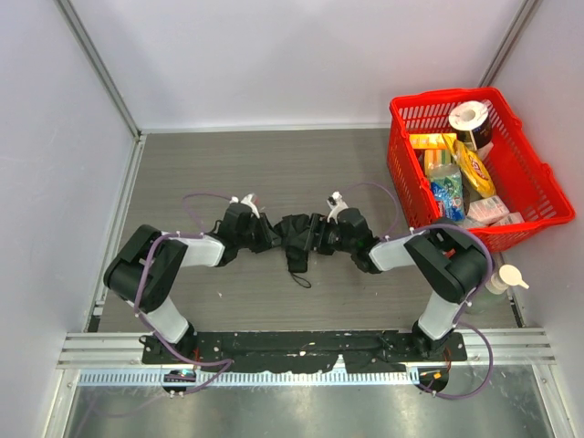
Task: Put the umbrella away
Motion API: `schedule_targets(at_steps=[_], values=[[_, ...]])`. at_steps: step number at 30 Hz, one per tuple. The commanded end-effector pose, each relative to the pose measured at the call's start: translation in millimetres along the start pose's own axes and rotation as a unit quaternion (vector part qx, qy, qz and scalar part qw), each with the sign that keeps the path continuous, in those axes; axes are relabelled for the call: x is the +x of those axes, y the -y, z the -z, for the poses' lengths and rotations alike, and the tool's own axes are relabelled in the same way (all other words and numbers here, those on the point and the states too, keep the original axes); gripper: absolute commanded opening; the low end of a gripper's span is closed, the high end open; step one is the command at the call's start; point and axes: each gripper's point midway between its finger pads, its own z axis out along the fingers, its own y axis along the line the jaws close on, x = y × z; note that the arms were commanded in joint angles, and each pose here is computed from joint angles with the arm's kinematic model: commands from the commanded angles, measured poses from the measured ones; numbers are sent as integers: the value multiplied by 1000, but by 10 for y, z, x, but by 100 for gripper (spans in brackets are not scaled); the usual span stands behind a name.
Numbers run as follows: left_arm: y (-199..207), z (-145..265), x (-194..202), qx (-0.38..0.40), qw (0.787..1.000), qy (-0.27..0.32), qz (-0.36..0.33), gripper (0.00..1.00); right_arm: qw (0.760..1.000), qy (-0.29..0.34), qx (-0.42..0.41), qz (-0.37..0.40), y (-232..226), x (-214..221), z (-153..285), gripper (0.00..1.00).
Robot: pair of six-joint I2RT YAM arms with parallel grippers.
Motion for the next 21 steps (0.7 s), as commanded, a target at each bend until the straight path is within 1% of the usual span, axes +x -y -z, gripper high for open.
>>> schedule_targets(at_steps=[1, 2, 3, 4, 5, 6, 7, 9, 10, 13, 14, 15, 16, 17, 18, 19, 20, 21], values=[[-535, 12, 392, -85, 995, -48, 12, 24, 994, 62, -32, -78, -288, -362, -152, 77], [-538, 10, 396, -84, 995, -47, 13, 24, 995, 69, -6, -77, -242, -354, -198, 77], [-538, 13, 398, -83, 995, -46, 15, 25, 995, 60, 23, -76, -206, -334, -246, 75], [-541, 15, 406, -82, 995, -46, 15, 26, 996, 62, 42, -49, -194, -296, -290, 72], [-531, 22, 407, -80, 996, -46, 17, 28, 996, 56, 66, -36, -160, -283, -300, 66], [-529, 30, 408, -80, 996, -46, 16, 31, 993, 67, 93, -23, -116, -269, -302, 63], [-520, 48, 406, -78, 996, -44, 17, 37, 991, 77, 112, -8, -93, -300, -285, 55], [-527, 106, 392, -80, 996, -34, 18, 47, 987, 96, 132, 1, -80, -338, -238, 47], [-526, 138, 384, -81, 996, -30, 17, 52, 984, 108, 140, 1, -69, -367, -222, 45], [-520, 271, 326, -86, 996, -6, 17, 64, 977, 130, 168, -8, 19, -454, -229, 44], [-521, 324, 310, -88, 996, 1, 18, 67, 976, 133, 174, -8, 45, -471, -253, 44], [-495, 393, 276, -87, 996, 11, 17, 69, 973, 151, 175, -4, 34, -557, -269, 44], [-475, 466, 246, -87, 996, 20, 17, 71, 972, 157, 173, -3, 53, -575, -315, 44], [-466, 540, 220, -89, 996, 27, 16, 72, 970, 177, 165, 9, 8, -746, -342, 45], [-422, 624, 161, -85, 996, 40, 12, 73, 969, 176, 174, 14, 80, -757, -388, 46], [-370, 716, 103, -81, 995, 53, 5, 74, 967, 188, 170, 16, 72, -943, -425, 47], [-337, 803, 52, -81, 995, 64, -2, 74, 969, 182, 164, 13, 135, -963, -491, 49], [-242, 925, -48, -71, 994, 88, -13, 75, 968, 200, 149, 13, 91, -1153, -520, 50]])
